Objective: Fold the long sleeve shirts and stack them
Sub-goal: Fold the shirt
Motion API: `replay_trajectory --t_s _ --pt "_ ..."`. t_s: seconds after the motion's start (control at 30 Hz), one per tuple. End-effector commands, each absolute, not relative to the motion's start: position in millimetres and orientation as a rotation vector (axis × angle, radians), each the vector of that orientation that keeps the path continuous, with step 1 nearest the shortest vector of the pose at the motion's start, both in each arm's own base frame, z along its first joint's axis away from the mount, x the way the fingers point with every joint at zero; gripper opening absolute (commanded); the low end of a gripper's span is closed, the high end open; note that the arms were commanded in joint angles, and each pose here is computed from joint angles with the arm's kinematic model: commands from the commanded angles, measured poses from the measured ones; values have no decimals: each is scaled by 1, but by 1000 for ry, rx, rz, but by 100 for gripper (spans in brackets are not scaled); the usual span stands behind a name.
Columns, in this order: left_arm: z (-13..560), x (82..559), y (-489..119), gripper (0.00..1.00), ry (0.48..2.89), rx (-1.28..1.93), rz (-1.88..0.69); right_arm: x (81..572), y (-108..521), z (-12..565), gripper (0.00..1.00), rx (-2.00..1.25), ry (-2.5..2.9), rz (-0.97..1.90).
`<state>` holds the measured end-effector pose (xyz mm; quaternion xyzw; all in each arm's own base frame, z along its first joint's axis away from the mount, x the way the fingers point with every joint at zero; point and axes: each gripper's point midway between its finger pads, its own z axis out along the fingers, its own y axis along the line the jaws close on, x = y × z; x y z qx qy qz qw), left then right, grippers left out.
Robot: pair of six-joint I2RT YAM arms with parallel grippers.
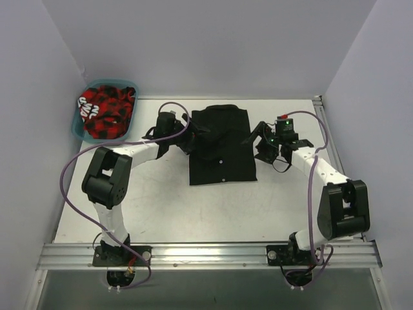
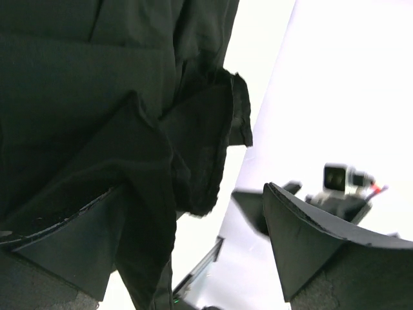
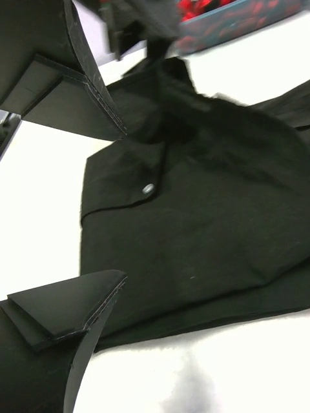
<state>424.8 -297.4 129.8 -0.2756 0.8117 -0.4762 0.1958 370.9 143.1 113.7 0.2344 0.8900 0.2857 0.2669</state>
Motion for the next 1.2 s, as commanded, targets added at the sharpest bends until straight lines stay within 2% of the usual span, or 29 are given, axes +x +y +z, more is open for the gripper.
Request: replay_trajectory --t_s 0.0,0.33,0.5,0.73,0.83,0.87,0.97,1.17 --pt "153 452 -305 94 2186 -804 -1441 353 139 120 84 528 2403 724" --pt "164 511 -290 94 2064 -960 -1436 321 130 123 84 418 2421 600" --pt "156 524 -282 95 2112 -980 -1361 314 120 116 83 425 2437 526" --pt "145 490 -257 97 2210 -835 -1148 315 113 103 78 423 2471 459" --pt "153 463 -246 97 2275 -663 -1004 321 110 97 68 436 2486 426" --pt "158 452 -238 97 2270 -633 -934 322 111 95 61 438 2494 422" --pt "142 411 -227 97 2347 -492 -725 328 114 84 51 452 2523 416" --pt "100 344 -231 97 2480 -300 -580 333 111 58 46 503 2562 374"
